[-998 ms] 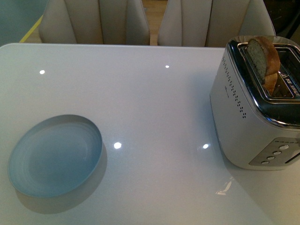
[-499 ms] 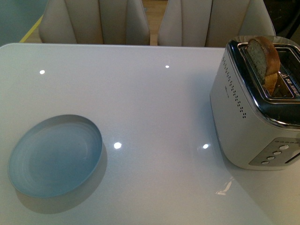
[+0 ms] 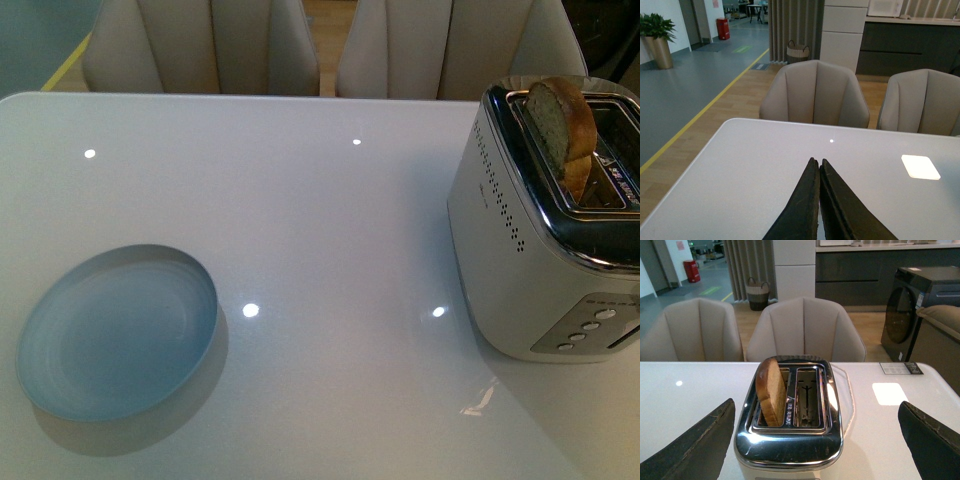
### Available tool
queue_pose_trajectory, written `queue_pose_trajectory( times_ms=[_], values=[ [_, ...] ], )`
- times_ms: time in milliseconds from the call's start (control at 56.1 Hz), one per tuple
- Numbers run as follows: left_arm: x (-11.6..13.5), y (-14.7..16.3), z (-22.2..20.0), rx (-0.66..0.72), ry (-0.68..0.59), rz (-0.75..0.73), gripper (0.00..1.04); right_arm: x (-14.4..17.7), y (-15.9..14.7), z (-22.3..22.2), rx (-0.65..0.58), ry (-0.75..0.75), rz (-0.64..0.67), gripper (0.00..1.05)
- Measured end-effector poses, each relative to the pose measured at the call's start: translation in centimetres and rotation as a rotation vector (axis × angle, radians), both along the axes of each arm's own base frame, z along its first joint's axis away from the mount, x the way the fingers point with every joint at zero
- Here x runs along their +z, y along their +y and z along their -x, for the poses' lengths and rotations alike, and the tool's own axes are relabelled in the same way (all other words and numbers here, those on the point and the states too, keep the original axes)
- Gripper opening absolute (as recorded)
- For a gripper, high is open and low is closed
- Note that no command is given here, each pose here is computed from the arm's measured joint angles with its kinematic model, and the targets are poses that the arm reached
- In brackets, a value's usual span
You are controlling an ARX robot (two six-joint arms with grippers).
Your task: Left arm holds plate, right arm toasts bread
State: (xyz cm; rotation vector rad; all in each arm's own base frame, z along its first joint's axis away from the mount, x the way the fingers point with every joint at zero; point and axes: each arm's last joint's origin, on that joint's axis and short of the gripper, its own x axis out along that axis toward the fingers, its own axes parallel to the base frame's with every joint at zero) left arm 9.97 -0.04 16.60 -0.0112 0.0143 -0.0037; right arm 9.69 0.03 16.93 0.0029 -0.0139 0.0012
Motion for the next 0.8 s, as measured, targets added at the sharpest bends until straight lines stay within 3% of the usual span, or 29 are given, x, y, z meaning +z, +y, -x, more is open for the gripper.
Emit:
queue_pose_trajectory(
  times_ms=[802],
  values=[
    [0.15,0.0,0.23,0.0,-0.022,0.0,0.06,0.0,0.0,0.0,0.0,0.0,0.0,0.96]
  ],
)
